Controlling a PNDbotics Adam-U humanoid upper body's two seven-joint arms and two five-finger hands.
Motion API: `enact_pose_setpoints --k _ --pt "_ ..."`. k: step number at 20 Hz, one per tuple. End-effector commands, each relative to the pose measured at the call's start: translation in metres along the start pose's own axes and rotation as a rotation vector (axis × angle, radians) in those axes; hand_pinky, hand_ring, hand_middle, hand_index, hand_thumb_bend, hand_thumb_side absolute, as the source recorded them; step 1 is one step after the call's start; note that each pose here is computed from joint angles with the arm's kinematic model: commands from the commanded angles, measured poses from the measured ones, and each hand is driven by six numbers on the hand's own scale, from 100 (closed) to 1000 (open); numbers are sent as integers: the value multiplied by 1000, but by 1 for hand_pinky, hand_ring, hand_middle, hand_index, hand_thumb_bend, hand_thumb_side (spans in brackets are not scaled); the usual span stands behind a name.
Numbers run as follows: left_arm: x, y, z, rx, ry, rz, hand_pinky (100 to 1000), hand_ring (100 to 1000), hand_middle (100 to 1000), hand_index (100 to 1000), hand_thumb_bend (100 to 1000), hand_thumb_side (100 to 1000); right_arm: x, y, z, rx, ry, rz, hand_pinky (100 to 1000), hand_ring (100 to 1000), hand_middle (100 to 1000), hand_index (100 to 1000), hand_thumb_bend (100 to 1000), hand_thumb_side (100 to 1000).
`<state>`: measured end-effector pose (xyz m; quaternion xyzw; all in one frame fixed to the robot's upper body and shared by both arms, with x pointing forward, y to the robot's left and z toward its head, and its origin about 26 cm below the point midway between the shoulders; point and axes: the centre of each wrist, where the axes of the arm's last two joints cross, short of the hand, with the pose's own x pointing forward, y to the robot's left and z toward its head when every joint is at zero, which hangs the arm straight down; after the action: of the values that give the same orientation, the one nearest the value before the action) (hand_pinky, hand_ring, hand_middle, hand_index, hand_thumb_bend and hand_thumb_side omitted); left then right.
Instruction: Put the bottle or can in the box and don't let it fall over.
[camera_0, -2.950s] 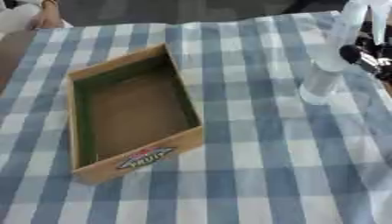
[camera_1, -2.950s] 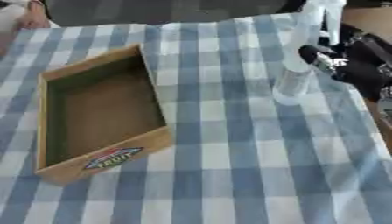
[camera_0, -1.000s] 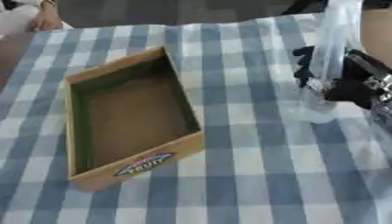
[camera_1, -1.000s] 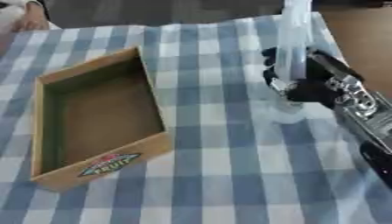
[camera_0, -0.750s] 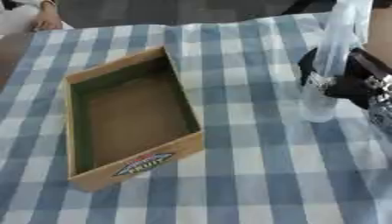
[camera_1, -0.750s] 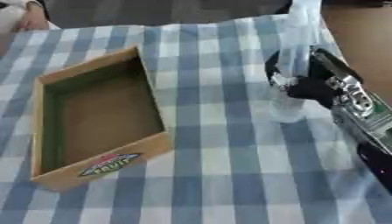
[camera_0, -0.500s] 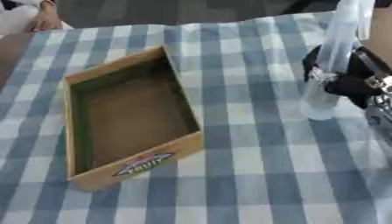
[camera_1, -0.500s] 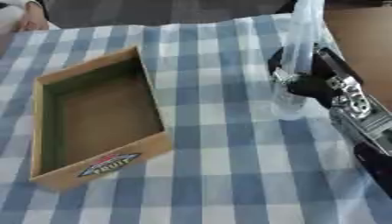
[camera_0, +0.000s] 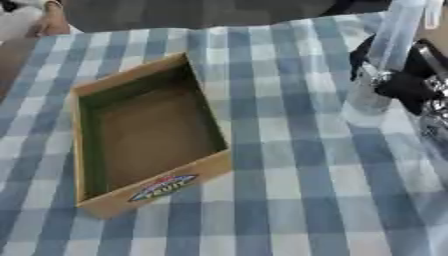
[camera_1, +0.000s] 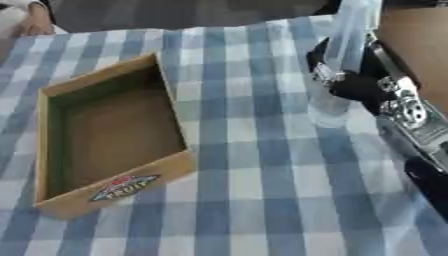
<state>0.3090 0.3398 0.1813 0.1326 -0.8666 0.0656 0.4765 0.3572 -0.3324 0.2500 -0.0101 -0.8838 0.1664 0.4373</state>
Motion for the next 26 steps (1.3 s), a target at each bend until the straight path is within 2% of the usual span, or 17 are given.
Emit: enact_pose_setpoints --k 1,5,9,12,15,21,26 --pt "11 4 -5 -15 -35 -23 1000 1000 741 703 100 609 37 -5 -13 17 -90 17 100 114 264 132 100 100" --pt "12 4 -6 -17 -41 -23 1000 1000 741 703 100 608 56 4 -28 63 -122 9 100 125 268 136 100 100" --pt "16 3 -6 -12 -56 -19 1000 1000 741 704 100 607 63 12 -37 85 -144 0 100 136 272 141 100 100" --pt "14 5 -6 -6 -45 -22 1000 1000 742 705 100 609 73 28 -50 111 -185 -37 100 146 277 145 100 100" --pt "13 6 -6 9 -39 -17 1000 1000 742 705 100 610 76 39 -58 116 -195 -69 100 155 281 148 100 100" --pt "15 8 -7 51 -46 -7 1000 1000 743 707 100 612 78 53 -69 96 -213 -82 100 164 286 153 100 100" --pt "1 4 -9 24 13 10 1000 1000 743 705 100 623 87 64 -77 108 -230 -97 100 168 286 154 100 100"
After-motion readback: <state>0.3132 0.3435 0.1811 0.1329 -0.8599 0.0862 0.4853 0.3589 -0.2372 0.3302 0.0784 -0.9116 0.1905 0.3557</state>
